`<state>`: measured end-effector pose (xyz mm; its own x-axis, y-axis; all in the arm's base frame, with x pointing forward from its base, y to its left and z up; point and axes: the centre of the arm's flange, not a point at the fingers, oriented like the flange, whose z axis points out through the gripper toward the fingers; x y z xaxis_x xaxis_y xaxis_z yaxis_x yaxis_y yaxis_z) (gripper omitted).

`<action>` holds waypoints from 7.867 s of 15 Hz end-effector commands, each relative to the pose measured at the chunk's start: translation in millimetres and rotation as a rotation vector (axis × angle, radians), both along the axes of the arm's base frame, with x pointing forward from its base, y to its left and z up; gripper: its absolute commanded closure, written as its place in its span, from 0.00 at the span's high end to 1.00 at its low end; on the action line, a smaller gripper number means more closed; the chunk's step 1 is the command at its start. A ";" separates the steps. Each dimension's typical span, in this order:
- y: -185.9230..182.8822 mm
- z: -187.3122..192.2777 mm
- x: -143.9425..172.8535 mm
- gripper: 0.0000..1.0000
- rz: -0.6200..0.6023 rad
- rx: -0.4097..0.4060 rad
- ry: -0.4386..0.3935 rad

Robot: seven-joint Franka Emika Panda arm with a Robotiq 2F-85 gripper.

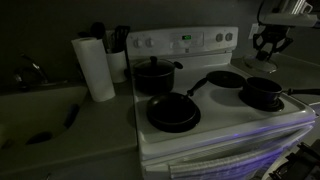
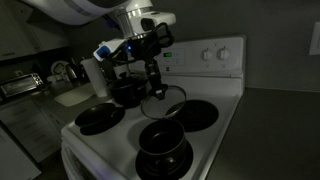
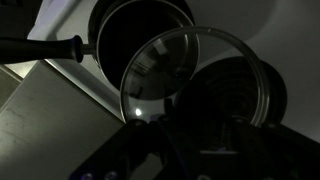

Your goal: Remove the smaller pots lid and put it on the stove

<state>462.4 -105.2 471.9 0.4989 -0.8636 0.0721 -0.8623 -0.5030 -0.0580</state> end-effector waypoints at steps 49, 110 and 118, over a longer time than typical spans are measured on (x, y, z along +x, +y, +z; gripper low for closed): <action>161.4 -94.3 -2.4 0.16 0.175 0.132 0.117; 199.1 -160.1 19.5 1.00 -0.195 0.089 0.223; 192.5 -130.3 28.6 1.00 -0.064 -0.038 0.242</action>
<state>486.8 94.6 325.8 0.4068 -0.9128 -0.0371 -0.8988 -0.4072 0.1623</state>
